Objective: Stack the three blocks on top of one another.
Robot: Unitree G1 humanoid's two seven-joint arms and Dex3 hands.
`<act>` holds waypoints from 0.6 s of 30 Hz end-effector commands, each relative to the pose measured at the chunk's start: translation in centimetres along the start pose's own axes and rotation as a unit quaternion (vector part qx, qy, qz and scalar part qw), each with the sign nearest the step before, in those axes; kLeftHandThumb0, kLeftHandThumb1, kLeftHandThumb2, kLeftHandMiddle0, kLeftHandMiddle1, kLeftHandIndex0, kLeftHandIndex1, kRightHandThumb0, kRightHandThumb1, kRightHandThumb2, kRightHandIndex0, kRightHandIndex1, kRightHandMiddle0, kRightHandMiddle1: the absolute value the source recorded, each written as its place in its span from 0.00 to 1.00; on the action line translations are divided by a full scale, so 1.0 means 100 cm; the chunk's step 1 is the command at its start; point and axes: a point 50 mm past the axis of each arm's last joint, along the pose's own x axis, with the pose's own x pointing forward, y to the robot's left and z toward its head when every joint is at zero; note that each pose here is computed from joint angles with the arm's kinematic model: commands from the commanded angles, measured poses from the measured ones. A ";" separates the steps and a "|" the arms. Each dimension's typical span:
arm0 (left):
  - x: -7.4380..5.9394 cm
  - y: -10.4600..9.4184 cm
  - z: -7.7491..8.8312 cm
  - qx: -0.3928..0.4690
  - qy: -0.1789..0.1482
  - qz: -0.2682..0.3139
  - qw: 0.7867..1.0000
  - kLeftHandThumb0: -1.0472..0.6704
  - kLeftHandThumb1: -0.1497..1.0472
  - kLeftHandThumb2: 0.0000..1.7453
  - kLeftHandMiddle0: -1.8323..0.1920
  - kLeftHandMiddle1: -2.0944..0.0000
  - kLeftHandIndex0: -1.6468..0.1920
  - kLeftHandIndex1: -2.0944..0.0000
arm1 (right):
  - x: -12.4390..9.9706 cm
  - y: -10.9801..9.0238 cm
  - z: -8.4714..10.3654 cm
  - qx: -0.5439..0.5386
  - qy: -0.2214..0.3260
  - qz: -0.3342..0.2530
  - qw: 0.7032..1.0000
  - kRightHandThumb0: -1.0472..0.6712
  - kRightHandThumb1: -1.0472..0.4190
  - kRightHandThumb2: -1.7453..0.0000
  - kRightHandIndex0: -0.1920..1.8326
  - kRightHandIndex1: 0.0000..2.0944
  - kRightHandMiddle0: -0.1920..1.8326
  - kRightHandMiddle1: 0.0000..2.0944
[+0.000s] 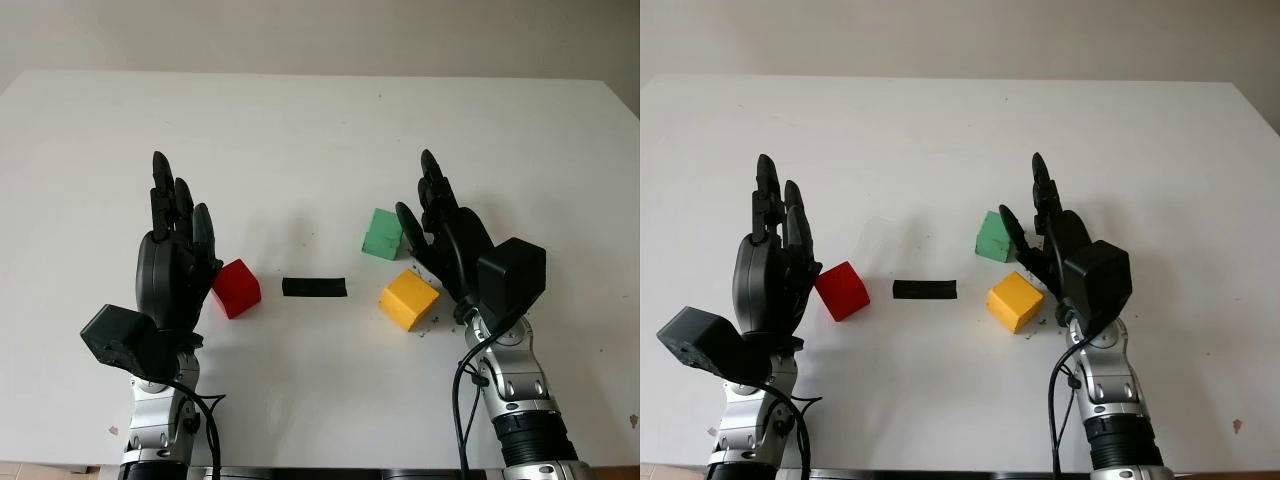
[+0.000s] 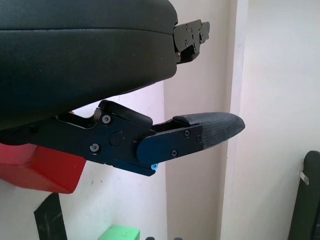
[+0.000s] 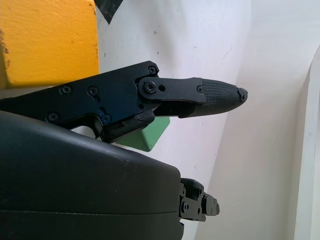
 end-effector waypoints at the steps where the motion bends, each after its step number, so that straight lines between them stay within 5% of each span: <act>1: 0.011 0.015 0.025 0.054 -0.040 -0.021 0.998 0.22 1.00 0.30 0.97 0.97 0.97 0.98 | 0.005 -0.008 0.013 -0.017 -0.030 -0.001 0.999 0.18 0.00 0.75 0.03 0.02 0.05 0.02; 6: 0.040 0.047 0.089 0.287 -0.079 -0.123 0.947 0.29 1.00 0.12 0.72 0.87 0.72 0.83 | 0.009 -0.014 0.022 -0.014 -0.050 -0.002 0.999 0.17 0.00 0.74 0.03 0.03 0.06 0.03; 10: 0.057 0.053 0.136 0.425 -0.070 -0.198 0.881 0.29 0.94 0.03 0.72 0.88 0.69 0.78 | 0.011 -0.020 0.026 0.018 -0.055 -0.001 0.998 0.20 0.00 0.73 0.02 0.02 0.04 0.02; 14: 0.065 0.045 0.159 0.478 -0.034 -0.265 0.837 0.32 0.79 0.02 0.75 0.96 0.68 0.83 | 0.011 -0.026 0.028 0.027 -0.056 0.001 0.998 0.20 0.00 0.73 0.01 0.02 0.04 0.02; 18: 0.068 0.033 0.171 0.571 -0.014 -0.317 0.757 0.24 0.79 0.03 0.80 0.98 0.66 0.90 | 0.011 -0.027 0.029 0.020 -0.058 0.004 0.998 0.20 0.00 0.73 0.01 0.02 0.04 0.02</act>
